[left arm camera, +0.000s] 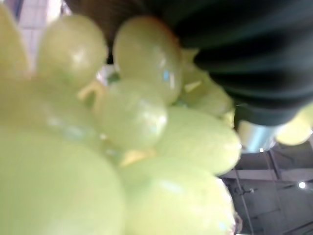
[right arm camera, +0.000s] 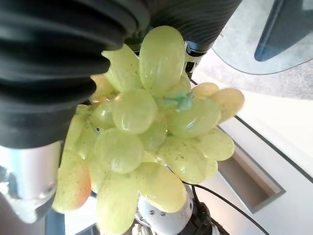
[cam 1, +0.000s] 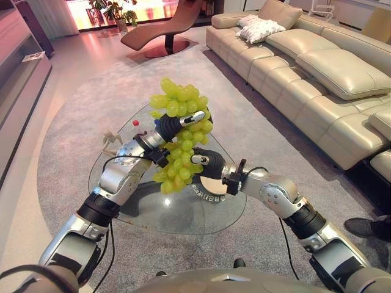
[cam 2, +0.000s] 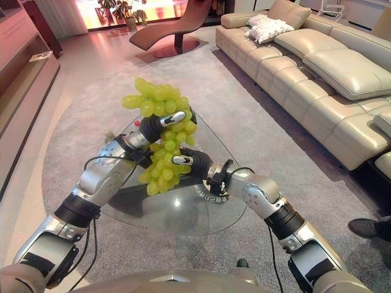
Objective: Pick up fruits into the plate
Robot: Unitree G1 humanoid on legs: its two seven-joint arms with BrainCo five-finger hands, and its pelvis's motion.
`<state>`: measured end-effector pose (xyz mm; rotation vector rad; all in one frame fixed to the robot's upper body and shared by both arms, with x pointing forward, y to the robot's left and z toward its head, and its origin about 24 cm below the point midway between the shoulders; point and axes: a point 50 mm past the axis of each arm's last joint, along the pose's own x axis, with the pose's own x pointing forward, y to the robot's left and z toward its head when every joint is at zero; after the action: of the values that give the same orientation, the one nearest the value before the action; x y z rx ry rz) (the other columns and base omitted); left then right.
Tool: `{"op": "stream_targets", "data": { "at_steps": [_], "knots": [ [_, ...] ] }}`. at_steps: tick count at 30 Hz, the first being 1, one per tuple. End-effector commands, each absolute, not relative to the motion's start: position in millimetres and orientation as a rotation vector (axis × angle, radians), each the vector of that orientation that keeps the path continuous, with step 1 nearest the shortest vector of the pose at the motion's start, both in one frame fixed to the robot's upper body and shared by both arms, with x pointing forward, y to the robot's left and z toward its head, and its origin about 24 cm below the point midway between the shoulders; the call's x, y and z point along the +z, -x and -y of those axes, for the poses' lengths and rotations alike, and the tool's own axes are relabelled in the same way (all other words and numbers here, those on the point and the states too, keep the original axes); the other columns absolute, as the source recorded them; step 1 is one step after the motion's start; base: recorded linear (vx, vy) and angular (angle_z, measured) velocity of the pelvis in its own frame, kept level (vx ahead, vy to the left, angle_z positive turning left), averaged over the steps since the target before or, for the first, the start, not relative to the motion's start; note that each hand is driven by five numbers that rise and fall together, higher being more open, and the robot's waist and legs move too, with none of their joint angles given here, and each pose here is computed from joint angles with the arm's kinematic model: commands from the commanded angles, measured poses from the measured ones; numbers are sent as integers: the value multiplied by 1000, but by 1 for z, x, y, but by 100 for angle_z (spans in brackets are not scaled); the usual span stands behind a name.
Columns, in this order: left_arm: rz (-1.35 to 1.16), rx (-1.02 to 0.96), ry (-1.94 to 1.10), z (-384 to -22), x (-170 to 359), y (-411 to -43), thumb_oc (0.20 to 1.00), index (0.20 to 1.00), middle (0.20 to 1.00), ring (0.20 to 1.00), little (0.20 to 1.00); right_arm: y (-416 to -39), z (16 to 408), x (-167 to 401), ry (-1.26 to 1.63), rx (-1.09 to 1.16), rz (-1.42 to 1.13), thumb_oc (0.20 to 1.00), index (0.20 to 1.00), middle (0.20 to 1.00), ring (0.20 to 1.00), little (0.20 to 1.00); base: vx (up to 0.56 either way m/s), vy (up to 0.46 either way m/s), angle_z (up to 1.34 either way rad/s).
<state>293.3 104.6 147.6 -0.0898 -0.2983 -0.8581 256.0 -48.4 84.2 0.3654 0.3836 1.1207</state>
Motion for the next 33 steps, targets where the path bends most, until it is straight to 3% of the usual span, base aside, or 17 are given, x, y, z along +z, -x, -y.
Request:
{"op": "stream_targets", "data": {
  "at_steps": [1,4,5,6,8,9,10,11,13,31,32,33],
  "knots": [
    [421,-932,89,-77,183,-304,200,200,200,200,200,-240,-4,141,-458,1401,-197,1000,1000,1000,1000,1000,0,0,0],
    [421,-938,90,-68,182,-303,200,200,200,200,200,-235,-13,140,-492,1419,-216,1000,1000,1000,1000,1000,0,0,0],
    [419,-940,88,-67,181,-302,200,200,200,200,200,-234,-14,140,-499,1418,-218,925,925,925,925,925,0,0,0],
    [418,-939,86,-65,180,-301,200,200,200,200,200,-233,-16,140,-507,1416,-220,749,749,749,749,749,0,0,0],
    [417,-932,70,-64,178,-301,200,200,200,200,200,-231,-19,140,-525,1409,-224,708,708,708,708,708,0,0,0],
    [418,-925,56,-63,178,-300,200,200,200,200,200,-231,-20,140,-531,1402,-222,573,573,573,573,573,0,0,0],
    [417,-919,41,-62,176,-300,200,200,200,200,200,-232,-21,140,-537,1394,-221,507,507,507,507,507,0,0,0],
    [414,-914,29,-62,175,-300,200,200,200,200,200,-232,-21,141,-543,1383,-220,366,366,366,366,366,0,0,0],
    [409,-904,16,-62,174,-300,200,200,200,200,200,-233,-21,142,-548,1358,-207,200,200,200,200,200,0,0,0],
    [367,-747,23,-87,164,-304,200,200,200,200,200,-245,4,141,-586,1233,-137,200,200,200,200,200,2,0,1],
    [353,-731,30,-93,160,-304,479,479,479,479,479,-248,10,140,-598,1208,-125,200,200,200,200,200,13,4,5],
    [349,-725,33,-95,159,-304,551,551,551,551,551,-248,12,141,-602,1200,-122,200,200,200,200,200,18,6,5]
  ]
}}
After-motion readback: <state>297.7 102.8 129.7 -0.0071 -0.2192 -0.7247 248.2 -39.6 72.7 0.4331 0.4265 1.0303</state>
